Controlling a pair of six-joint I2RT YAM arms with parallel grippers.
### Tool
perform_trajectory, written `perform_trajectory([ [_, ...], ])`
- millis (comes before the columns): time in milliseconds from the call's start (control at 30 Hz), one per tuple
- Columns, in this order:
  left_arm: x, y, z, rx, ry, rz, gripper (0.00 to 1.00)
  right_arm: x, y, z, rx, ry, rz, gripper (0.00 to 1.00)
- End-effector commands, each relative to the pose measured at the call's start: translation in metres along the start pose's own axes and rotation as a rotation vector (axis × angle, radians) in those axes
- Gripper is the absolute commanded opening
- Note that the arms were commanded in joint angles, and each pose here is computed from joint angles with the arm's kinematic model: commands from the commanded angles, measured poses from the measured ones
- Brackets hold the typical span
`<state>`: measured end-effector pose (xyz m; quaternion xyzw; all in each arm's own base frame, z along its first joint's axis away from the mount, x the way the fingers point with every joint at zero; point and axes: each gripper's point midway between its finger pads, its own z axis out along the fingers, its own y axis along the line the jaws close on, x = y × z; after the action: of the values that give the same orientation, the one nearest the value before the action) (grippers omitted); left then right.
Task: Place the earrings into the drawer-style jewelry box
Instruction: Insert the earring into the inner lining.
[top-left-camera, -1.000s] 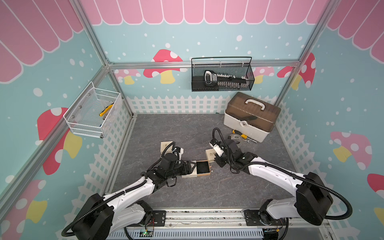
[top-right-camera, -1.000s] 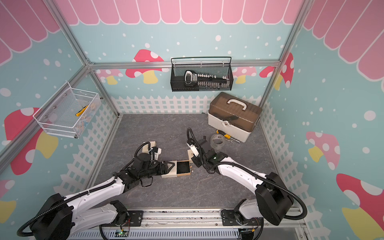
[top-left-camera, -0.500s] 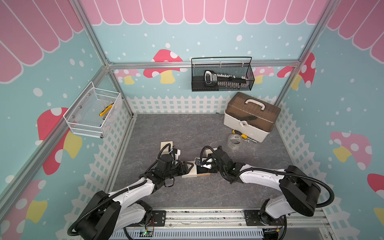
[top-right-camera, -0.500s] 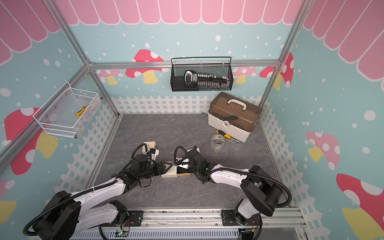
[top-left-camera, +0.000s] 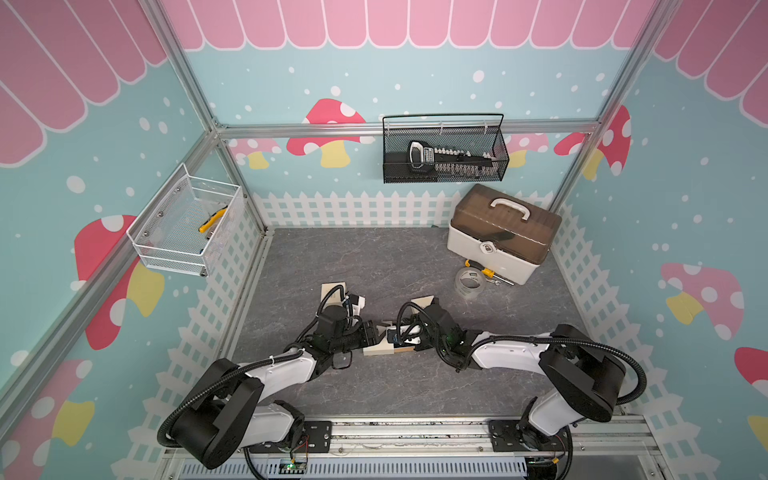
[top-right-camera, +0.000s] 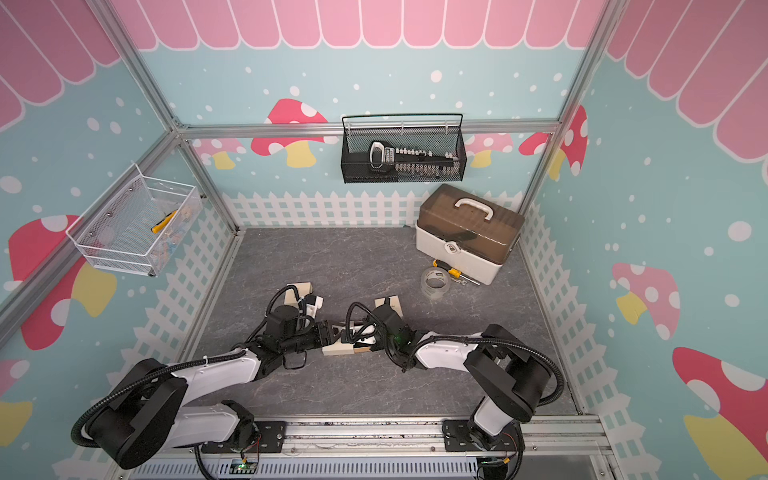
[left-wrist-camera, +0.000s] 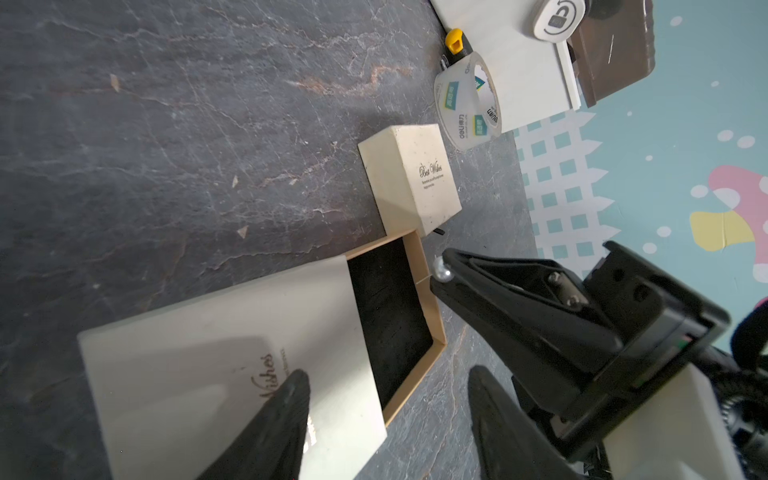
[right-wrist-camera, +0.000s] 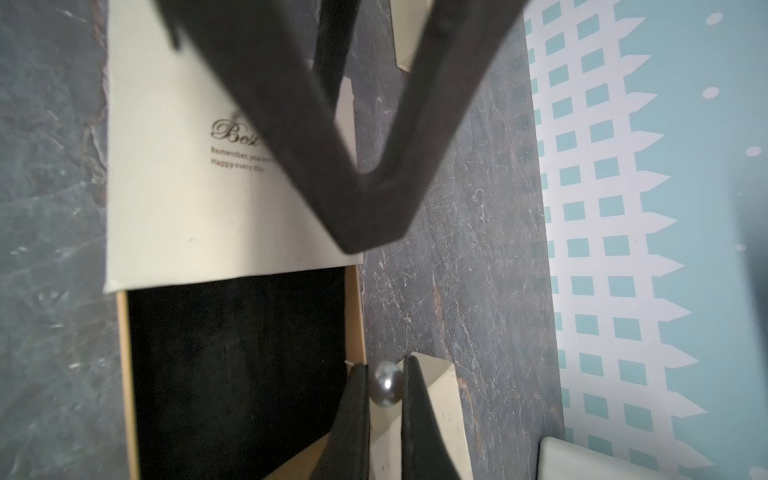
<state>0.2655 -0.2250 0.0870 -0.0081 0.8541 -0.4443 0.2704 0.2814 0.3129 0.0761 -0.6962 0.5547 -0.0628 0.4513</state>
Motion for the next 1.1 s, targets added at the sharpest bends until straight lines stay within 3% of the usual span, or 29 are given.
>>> perform_trajectory([
  [0,-0.007,-0.003,0.0,0.052,-0.025,-0.018,0.62,0.0,0.012,0.004,-0.027,-0.018,-0.06,0.0],
  [1067,-0.001,0.005,0.012,0.049,0.029,-0.03,0.61,0.01,0.029,0.021,-0.058,0.024,-0.125,0.0],
])
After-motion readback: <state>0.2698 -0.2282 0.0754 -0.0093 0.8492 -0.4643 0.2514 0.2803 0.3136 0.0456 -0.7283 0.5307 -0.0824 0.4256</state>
